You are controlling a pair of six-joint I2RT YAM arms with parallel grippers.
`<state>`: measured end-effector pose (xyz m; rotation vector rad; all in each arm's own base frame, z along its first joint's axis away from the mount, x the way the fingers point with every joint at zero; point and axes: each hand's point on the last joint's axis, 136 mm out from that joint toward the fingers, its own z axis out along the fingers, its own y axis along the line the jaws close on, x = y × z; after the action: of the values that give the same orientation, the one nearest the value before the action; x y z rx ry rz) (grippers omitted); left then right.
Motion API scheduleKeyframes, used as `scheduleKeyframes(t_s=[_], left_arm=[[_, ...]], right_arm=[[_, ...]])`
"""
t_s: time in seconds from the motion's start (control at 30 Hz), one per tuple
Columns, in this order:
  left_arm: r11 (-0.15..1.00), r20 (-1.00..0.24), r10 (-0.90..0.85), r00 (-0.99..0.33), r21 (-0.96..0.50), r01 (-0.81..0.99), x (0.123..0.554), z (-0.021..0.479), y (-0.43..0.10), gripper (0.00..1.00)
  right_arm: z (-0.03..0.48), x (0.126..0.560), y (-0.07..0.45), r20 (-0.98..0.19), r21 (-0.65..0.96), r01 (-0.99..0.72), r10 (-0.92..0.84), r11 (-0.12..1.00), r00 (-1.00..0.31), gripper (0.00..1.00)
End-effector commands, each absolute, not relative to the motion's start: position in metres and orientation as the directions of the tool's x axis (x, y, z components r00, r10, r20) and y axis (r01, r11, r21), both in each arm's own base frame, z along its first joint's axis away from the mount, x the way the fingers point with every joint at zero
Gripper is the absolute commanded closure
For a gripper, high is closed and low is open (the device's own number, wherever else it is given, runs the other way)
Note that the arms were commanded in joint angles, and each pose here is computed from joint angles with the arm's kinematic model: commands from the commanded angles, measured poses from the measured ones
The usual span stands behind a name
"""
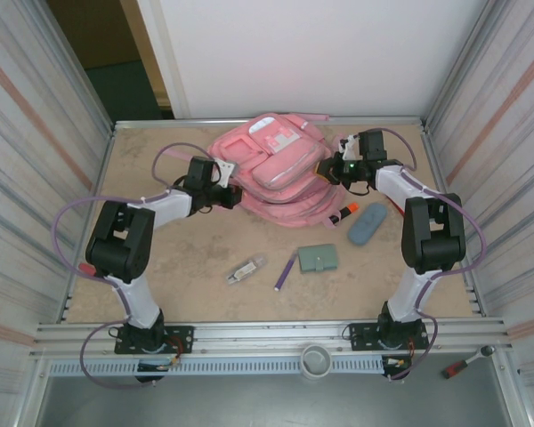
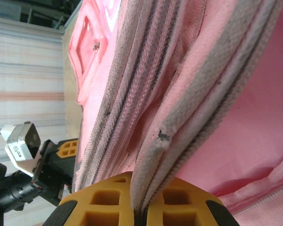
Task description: Pack the student bag
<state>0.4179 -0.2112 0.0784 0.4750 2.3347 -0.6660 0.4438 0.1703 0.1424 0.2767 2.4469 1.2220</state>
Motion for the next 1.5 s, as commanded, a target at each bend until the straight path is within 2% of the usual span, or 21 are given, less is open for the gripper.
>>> scheduleKeyframes(t_s=[0.0,0.27,0.4,0.43,0.47,0.5,0.57,0.67,0.8,0.87,0.97,1.07,1.13,1.3,1.4,1.47], left_arm=[[0.881,-0.669,0.13,-0.732,-0.26,0.395,0.437,0.079,-0.177,1.0],[0.906,-0.636,0.094,-0.766,-0.264,0.331,0.455,0.069,-0.161,1.0],[0.885,-0.642,0.097,-0.761,-0.294,0.361,0.45,0.073,-0.166,1.0],[0.876,-0.649,0.096,-0.755,-0.305,0.373,0.448,0.075,-0.168,0.93],[0.872,-0.65,0.1,-0.753,-0.307,0.381,0.444,0.076,-0.168,0.77],[0.869,-0.656,0.103,-0.747,-0.307,0.389,0.441,0.079,-0.168,0.68],[0.87,-0.67,0.105,-0.735,-0.296,0.394,0.435,0.09,-0.165,0.54],[0.856,-0.719,0.106,-0.687,-0.286,0.431,0.423,0.118,-0.165,0.42],[0.791,-0.813,0.085,-0.576,-0.297,0.535,0.404,0.166,-0.178,0.32],[0.751,-0.861,0.109,-0.496,-0.255,0.609,0.395,0.188,-0.195,0.26],[0.706,-0.904,0.224,-0.364,-0.107,0.7,0.386,0.206,-0.226,0.19],[0.669,-0.912,0.359,-0.2,0.103,0.736,0.387,0.21,-0.255,0.02],[0.656,-0.882,0.446,-0.149,0.209,0.726,0.396,0.208,-0.268,0.01],[0.639,-0.845,0.521,-0.121,0.293,0.712,0.425,0.203,-0.29,0.02],[0.668,-0.825,0.552,-0.12,0.351,0.656,0.45,0.197,-0.289,0.08],[0.651,-0.818,0.565,-0.104,0.365,0.666,0.458,0.192,-0.295,0.15]], right_arm=[[0.146,0.452,0.155,-0.309,0.772,-0.022,0.345,0.636,-0.886,1.0],[0.155,0.451,0.156,-0.321,0.78,-0.039,0.345,0.625,-0.882,1.0],[0.172,0.454,0.172,-0.305,0.841,-0.071,0.361,0.537,-0.881,1.0],[0.179,0.453,0.181,-0.303,0.858,-0.087,0.36,0.506,-0.882,1.0],[0.187,0.453,0.188,-0.301,0.871,-0.1,0.362,0.481,-0.882,1.0],[0.195,0.455,0.193,-0.304,0.881,-0.109,0.373,0.461,-0.877,1.0],[0.212,0.457,0.204,-0.313,0.897,-0.131,0.395,0.423,-0.864,1.0],[0.227,0.46,0.219,-0.325,0.898,-0.141,0.411,0.417,-0.852,1.0],[0.236,0.461,0.241,-0.334,0.9,-0.153,0.417,0.409,-0.846,1.0],[0.242,0.462,0.249,-0.324,0.91,-0.153,0.429,0.386,-0.843,1.0],[0.255,0.459,0.259,-0.324,0.919,-0.168,0.44,0.357,-0.838,1.0],[0.265,0.455,0.267,-0.338,0.915,-0.182,0.435,0.36,-0.835,1.0],[0.269,0.453,0.271,-0.341,0.914,-0.187,0.433,0.359,-0.834,1.0],[0.277,0.448,0.277,-0.341,0.918,-0.2,0.421,0.343,-0.84,1.0],[0.279,0.444,0.277,-0.338,0.919,-0.2,0.415,0.341,-0.845,1.0],[0.278,0.441,0.275,-0.341,0.916,-0.198,0.417,0.348,-0.843,1.0]])
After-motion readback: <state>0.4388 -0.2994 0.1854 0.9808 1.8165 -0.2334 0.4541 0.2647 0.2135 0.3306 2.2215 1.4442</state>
